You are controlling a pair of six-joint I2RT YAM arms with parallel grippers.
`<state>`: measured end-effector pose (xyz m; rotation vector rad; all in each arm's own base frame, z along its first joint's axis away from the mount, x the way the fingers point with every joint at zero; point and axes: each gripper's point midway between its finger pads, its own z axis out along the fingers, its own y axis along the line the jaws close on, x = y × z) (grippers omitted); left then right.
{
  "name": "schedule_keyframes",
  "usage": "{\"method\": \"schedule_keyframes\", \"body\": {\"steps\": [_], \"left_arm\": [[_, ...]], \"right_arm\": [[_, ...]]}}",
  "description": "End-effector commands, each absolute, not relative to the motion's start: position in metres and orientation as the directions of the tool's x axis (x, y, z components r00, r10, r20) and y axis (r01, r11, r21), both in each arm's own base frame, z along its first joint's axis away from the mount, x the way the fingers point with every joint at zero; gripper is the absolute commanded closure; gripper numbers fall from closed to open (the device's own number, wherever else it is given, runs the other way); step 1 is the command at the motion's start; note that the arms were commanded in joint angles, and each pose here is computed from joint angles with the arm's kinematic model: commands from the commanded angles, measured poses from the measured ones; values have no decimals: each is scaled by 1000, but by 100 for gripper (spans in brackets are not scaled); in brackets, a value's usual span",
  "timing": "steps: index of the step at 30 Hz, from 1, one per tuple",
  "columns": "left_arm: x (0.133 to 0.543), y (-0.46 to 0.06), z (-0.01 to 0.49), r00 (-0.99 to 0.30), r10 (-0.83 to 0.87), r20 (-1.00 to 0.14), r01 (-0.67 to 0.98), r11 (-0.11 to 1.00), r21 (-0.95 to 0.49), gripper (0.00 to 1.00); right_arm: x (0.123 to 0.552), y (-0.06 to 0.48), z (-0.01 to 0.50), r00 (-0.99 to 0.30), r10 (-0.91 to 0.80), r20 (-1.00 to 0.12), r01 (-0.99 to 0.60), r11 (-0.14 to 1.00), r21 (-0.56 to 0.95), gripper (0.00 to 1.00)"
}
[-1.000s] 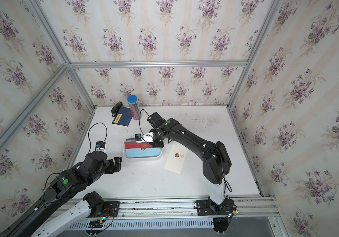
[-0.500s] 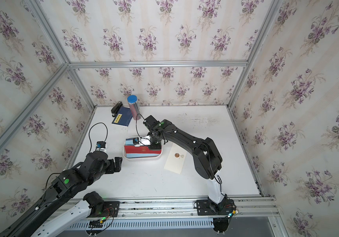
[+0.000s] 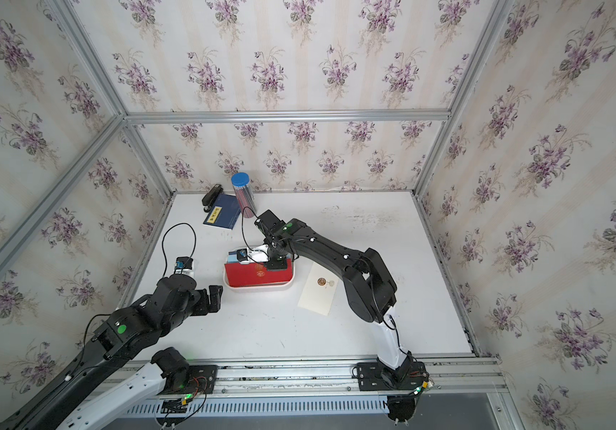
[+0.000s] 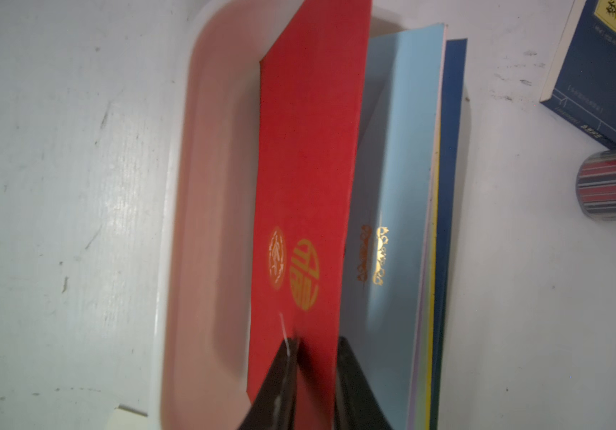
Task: Put the sealed envelopes into the storage box
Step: Place the envelope in the storage box.
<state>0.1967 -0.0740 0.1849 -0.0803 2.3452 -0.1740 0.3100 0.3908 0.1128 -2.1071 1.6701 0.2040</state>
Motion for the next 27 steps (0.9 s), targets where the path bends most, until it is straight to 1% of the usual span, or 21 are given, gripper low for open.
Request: {"method": "schedule_keyframes", "body": {"steps": [1, 3, 6, 9, 12, 14, 15, 17, 19, 21, 24, 27], "left_arm": [[200, -74, 188, -689, -110, -716, -5, 989, -147, 0], [200, -74, 188, -690, -108, -716, -4, 989, -146, 0], [200, -74, 188, -689, -108, -717, -3, 989, -147, 0], [200, -78, 188, -693, -104, -713, 12, 988, -156, 0], [198, -95, 189, -710, -69, -701, 98, 976, -195, 1], [196, -112, 189, -728, -25, -685, 181, 957, -227, 1], [195, -120, 188, -740, -3, -673, 214, 947, -239, 2], [192, -135, 186, -775, 44, -630, 267, 927, -263, 6], [192, -150, 180, -803, 82, -590, 303, 909, -285, 12], [195, -168, 175, -814, 108, -572, 334, 891, -308, 23], [200, -195, 171, -804, 153, -575, 383, 872, -304, 30], [205, -227, 166, -799, 215, -562, 434, 853, -290, 34]], "right_arm": [[332, 401, 122, 208, -889, -409, -945, -74, -319, 76], [339, 407, 136, 178, -872, -457, -941, -15, -338, 75], [352, 414, 165, 123, -821, -558, -929, 101, -355, 71], [367, 405, 193, 23, -754, -656, -902, 268, -339, 68], [382, 378, 221, -134, -619, -774, -832, 494, -252, 65], [384, 352, 236, -258, -476, -841, -762, 636, -125, 64], [383, 339, 237, -314, -414, -855, -730, 681, -61, 63], [374, 308, 235, -422, -270, -866, -654, 751, 84, 63], [363, 274, 228, -491, -133, -861, -561, 804, 196, 61], [351, 231, 210, -552, 22, -834, -419, 857, 300, 58], [330, 169, 175, -592, 207, -779, -219, 889, 403, 58], [304, 139, 146, -596, 250, -763, -145, 901, 408, 57]]}}
